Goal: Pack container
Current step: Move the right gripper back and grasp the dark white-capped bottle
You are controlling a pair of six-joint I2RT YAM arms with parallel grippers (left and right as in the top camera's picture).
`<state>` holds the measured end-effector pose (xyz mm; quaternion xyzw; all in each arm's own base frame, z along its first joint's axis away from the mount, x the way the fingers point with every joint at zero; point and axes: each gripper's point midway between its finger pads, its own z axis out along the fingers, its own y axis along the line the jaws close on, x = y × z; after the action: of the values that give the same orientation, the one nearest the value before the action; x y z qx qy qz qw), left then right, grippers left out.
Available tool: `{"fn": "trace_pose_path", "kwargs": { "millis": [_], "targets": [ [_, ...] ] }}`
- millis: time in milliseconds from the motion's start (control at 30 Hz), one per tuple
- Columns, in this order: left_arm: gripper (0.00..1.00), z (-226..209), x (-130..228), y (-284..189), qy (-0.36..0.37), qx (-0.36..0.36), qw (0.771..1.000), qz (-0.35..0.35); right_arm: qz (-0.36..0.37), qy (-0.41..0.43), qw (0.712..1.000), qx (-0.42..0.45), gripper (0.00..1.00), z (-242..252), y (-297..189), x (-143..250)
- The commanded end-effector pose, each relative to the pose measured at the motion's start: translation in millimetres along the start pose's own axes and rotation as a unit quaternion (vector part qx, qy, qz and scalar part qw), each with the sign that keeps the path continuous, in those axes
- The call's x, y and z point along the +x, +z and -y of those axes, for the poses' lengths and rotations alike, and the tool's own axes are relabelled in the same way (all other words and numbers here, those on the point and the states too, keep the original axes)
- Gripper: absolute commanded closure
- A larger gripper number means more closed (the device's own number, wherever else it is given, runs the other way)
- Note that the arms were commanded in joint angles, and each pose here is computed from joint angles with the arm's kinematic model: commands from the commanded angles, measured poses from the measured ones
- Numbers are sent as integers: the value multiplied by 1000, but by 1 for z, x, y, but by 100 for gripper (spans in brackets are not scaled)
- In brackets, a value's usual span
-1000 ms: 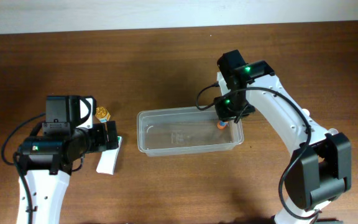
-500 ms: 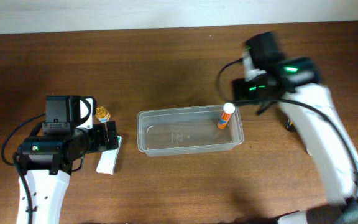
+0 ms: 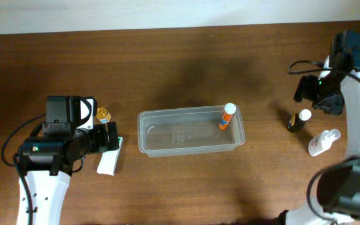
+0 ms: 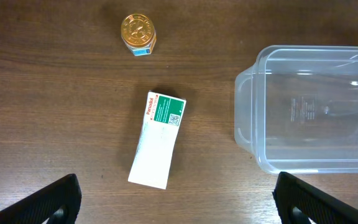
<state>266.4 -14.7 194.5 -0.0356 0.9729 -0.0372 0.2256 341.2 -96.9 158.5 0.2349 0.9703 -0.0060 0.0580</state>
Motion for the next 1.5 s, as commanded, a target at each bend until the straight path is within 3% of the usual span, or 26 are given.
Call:
{"fn": "trace_pose_path", "kwargs": {
  "millis": [0, 200, 467, 600, 700, 900, 1033, 1267, 1467],
  "targets": [
    [1, 1, -5, -5, 5, -2, 1000, 9, -56, -1, 998, -4, 24, -1, 33, 7],
    [1, 1, -5, -5, 5, -2, 1000, 9, -102, -9, 995, 4, 25, 0, 70, 8],
    [1, 0, -4, -5, 4, -2, 1000, 6, -104, 6, 995, 5, 30, 9, 83, 2],
    [1, 0, -4, -5, 4, -2, 1000, 6, -104, 0, 995, 4, 51, 12, 83, 1],
    [1, 0, -4, -5, 4, -2, 1000, 6, -104, -3, 995, 3, 59, 12, 83, 1],
    [1, 0, -4, -5, 4, -2, 1000, 6, -107, -11, 994, -6, 88, 9, 82, 2],
    [1, 0, -4, -5, 4, -2, 1000, 6, -110, -11, 994, -12, 90, 7, 79, 5],
    [1, 0, -4, -5, 4, -2, 1000, 6, -53, -54, 996, -36, 94, -15, 14, 14],
    [1, 0, -4, -5, 4, -2, 1000, 6, 20, -147, 987, -61, 95, -57, -69, 65]
  ]
}}
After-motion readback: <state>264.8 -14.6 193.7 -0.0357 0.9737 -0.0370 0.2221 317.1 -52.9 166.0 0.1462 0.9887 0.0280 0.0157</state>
